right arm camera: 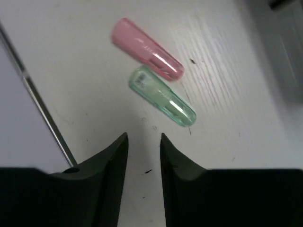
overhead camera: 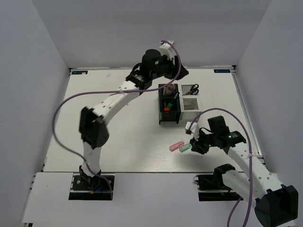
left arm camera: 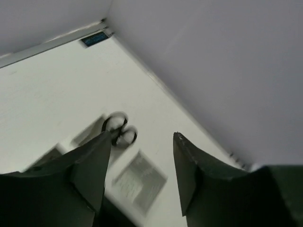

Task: Sort the stationery into containers
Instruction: Pick up the stationery from the center of the board.

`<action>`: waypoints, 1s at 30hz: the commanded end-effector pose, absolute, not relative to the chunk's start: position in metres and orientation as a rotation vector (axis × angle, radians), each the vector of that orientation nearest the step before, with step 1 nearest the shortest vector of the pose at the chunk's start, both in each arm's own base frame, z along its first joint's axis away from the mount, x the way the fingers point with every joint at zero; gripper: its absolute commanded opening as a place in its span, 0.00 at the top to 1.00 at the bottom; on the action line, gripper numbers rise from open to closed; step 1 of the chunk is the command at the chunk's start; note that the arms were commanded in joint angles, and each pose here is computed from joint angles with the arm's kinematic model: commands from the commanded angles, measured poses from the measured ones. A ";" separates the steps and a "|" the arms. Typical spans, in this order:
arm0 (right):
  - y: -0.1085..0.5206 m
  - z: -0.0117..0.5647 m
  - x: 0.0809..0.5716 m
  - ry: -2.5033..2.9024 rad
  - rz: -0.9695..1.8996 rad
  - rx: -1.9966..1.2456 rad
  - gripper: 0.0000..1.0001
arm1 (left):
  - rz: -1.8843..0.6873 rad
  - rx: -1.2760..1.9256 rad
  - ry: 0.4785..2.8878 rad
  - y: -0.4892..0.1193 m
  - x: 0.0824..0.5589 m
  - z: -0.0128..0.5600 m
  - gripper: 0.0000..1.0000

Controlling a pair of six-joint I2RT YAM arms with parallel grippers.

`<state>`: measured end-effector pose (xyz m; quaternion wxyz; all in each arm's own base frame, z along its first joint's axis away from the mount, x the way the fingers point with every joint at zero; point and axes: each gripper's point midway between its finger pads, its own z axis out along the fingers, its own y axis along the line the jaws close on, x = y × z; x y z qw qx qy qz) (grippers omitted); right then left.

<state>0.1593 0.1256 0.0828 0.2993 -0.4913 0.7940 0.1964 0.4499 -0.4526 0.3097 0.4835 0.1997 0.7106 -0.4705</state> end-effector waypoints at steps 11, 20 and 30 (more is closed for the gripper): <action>0.140 0.058 0.149 1.377 0.581 -2.096 0.42 | -0.278 0.671 2.364 -0.202 0.207 0.203 1.00; 0.150 0.054 0.216 1.406 0.371 -2.026 0.48 | -0.203 0.643 2.408 -0.145 0.166 0.130 0.76; 0.147 0.030 0.189 1.467 0.554 -2.159 0.50 | -0.263 0.684 2.411 -0.146 0.155 0.113 0.76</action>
